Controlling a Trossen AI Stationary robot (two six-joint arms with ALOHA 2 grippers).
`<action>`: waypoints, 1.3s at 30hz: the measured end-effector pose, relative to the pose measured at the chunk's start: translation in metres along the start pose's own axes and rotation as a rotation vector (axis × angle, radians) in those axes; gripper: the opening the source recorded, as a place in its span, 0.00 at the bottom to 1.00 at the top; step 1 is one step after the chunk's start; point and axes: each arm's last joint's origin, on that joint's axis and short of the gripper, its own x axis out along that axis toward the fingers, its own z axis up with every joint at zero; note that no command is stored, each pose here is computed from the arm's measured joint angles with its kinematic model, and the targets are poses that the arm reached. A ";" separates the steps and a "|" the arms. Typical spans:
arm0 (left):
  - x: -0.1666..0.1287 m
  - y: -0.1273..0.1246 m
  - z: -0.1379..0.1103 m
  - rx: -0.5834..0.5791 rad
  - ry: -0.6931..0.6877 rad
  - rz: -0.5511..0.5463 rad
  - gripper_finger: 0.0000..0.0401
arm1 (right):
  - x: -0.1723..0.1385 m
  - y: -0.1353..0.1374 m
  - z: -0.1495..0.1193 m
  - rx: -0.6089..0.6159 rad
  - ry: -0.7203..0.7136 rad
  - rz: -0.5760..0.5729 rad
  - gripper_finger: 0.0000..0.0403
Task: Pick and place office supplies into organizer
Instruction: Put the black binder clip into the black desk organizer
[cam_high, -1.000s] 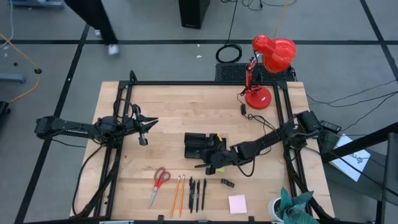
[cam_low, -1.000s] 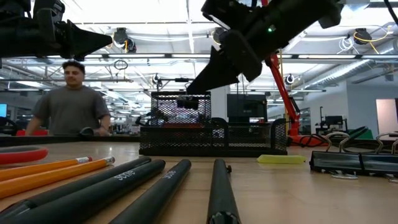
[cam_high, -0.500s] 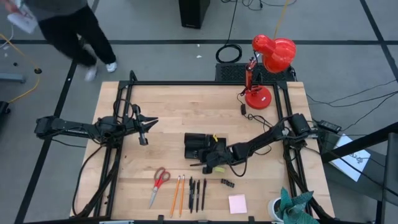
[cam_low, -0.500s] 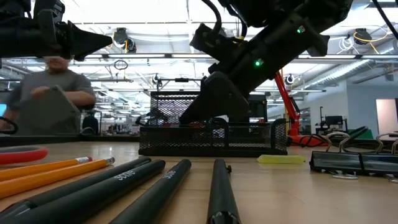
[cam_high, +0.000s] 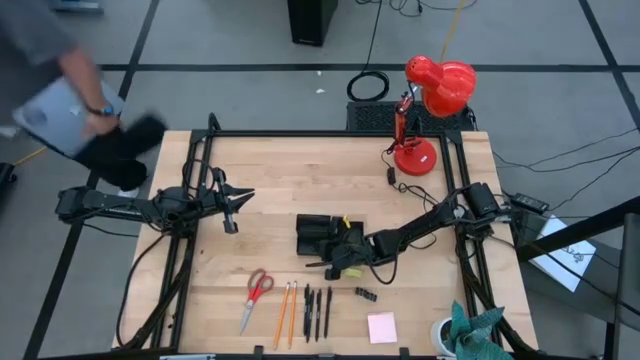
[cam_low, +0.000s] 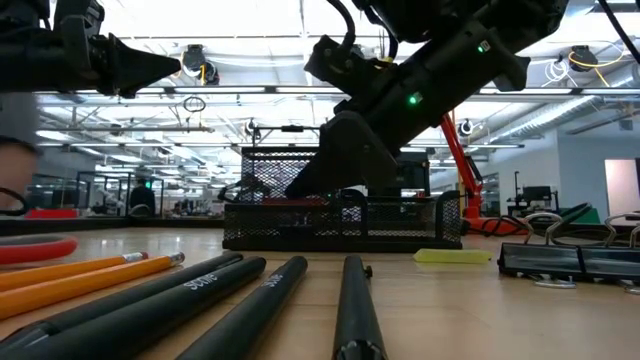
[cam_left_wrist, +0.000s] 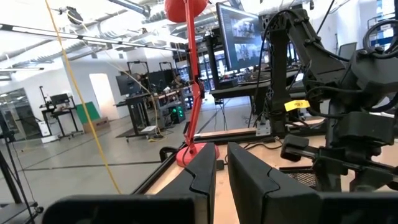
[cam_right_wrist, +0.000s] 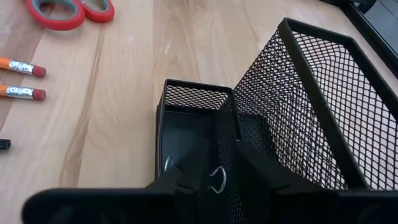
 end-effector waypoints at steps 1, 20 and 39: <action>0.000 0.000 0.000 0.000 0.000 0.000 0.12 | 0.000 0.000 0.000 -0.002 -0.001 0.000 0.20; 0.000 0.000 -0.001 0.006 0.007 -0.002 0.12 | -0.091 0.015 0.048 -0.058 -0.163 0.211 0.26; 0.000 0.000 -0.001 -0.010 0.005 -0.001 0.12 | -0.167 0.088 0.034 0.008 0.056 0.346 0.43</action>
